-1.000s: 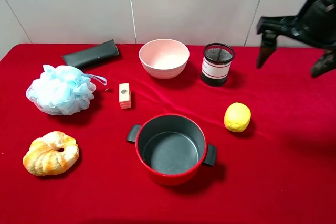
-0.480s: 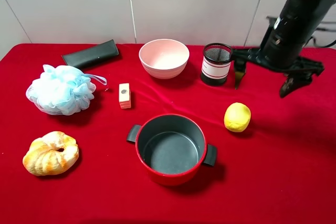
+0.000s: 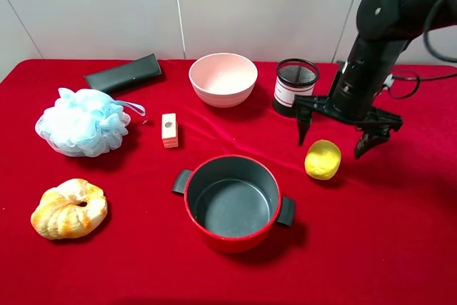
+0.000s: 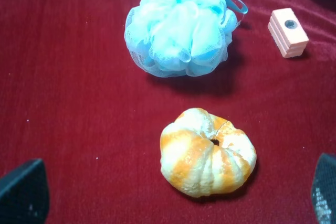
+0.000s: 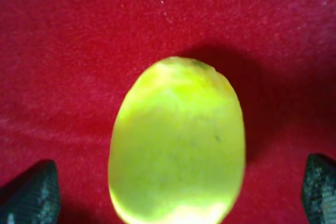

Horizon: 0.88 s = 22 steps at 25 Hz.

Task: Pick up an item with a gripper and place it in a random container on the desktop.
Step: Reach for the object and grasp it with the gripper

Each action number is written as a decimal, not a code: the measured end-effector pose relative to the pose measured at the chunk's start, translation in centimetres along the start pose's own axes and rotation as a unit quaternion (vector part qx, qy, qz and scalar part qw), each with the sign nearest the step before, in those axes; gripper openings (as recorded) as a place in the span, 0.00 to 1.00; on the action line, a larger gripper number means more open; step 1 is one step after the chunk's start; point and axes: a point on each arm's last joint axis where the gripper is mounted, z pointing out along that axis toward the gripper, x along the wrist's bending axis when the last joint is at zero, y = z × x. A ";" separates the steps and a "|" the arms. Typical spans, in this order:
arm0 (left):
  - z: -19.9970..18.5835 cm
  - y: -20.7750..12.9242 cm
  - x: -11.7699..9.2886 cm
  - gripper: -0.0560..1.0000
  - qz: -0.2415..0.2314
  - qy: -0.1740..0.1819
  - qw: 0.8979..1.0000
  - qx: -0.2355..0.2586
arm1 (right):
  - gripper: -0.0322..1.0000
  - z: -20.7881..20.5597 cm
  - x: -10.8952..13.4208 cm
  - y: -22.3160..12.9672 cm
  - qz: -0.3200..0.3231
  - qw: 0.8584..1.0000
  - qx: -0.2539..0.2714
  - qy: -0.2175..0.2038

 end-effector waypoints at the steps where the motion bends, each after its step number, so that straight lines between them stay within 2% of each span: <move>1: 0.0 0.0 0.0 0.99 0.000 0.000 1.000 0.000 | 0.70 0.4 0.0 0.0 0.000 1.000 0.006 -0.001; 13: 0.0 0.0 0.0 0.99 0.000 0.000 1.000 0.000 | 0.70 3.1 0.2 0.5 0.004 1.000 0.022 0.001; 22: 0.0 0.0 0.0 0.99 0.000 0.000 1.000 0.000 | 0.69 3.3 0.1 0.6 -0.005 1.000 0.022 -0.001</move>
